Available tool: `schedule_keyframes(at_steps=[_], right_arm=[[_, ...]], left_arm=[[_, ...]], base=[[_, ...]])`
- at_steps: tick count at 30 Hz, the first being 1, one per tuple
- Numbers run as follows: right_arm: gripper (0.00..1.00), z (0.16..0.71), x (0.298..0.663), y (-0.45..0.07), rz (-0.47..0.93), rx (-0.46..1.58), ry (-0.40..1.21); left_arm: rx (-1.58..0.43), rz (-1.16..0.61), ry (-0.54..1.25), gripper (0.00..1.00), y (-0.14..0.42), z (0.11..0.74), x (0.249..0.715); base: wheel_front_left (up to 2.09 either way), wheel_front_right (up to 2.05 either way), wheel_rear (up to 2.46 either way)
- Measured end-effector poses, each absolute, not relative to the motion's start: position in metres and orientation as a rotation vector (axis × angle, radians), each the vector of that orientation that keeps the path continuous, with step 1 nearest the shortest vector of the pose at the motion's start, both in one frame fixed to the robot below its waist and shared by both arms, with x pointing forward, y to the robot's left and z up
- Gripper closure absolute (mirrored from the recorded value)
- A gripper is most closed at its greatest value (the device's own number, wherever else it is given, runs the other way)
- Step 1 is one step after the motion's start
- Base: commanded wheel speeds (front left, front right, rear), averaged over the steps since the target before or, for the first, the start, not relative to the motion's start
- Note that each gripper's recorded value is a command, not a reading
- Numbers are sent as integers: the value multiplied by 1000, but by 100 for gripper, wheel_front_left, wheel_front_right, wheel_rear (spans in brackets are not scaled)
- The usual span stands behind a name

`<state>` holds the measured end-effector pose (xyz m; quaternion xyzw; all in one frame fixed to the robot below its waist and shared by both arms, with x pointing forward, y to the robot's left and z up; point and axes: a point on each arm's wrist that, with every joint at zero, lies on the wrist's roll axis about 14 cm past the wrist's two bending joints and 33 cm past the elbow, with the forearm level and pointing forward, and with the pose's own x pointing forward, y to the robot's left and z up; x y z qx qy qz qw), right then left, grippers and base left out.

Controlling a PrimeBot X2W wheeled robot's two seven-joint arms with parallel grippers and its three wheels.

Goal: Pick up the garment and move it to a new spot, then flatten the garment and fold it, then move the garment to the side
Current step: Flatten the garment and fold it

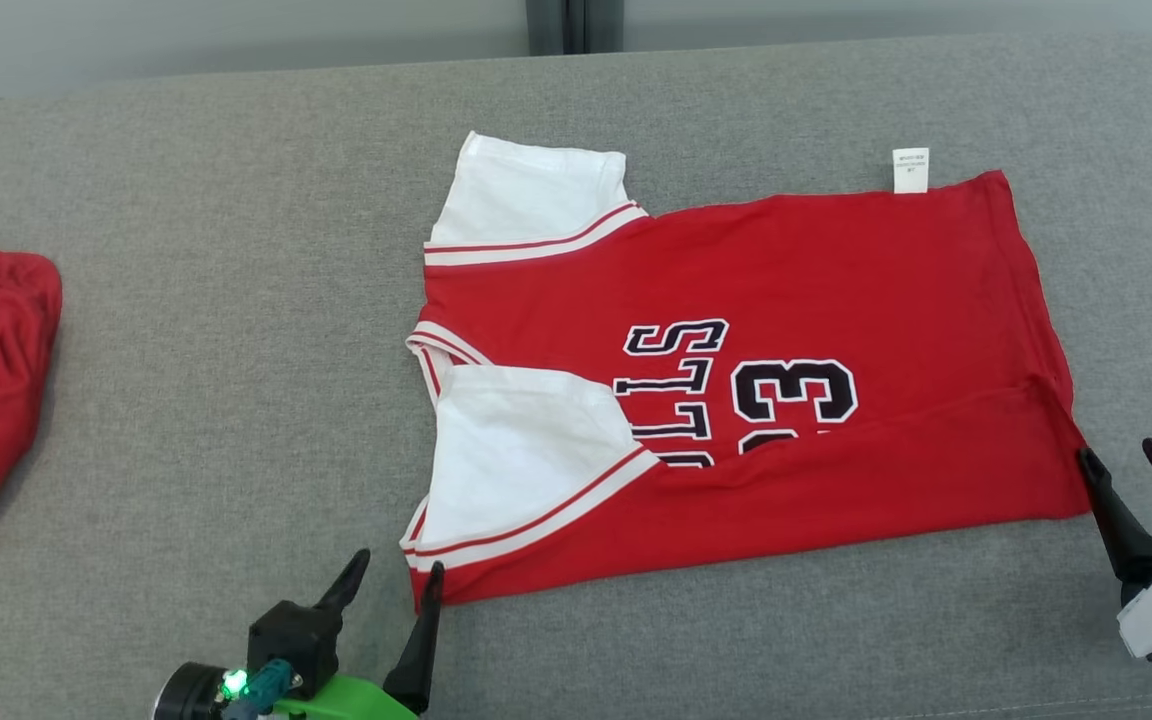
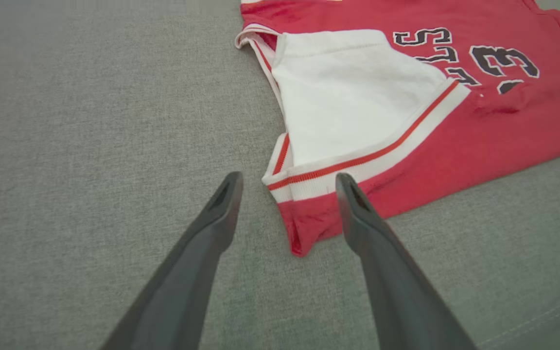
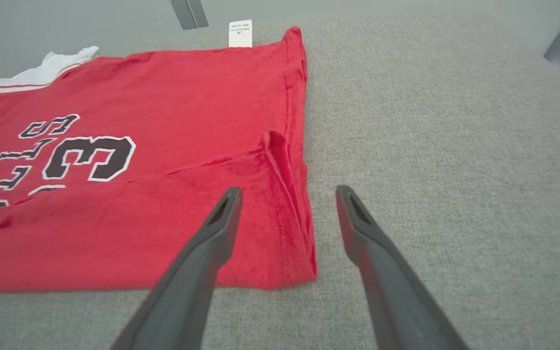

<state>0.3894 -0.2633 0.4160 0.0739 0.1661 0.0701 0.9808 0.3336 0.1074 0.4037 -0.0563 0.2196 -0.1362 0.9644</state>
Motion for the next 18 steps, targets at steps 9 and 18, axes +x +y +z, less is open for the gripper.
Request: schedule_keyframes(at_steps=[9,18], right_arm=[[0,447,419,-240,177,158,188],[0,443,454,-222,213,163,151]], left_arm=[[-55,-323,170,0,120,490,417],[18,-452,182,0,114,530,527]], base=[[0,0,0],[0,0,0]])
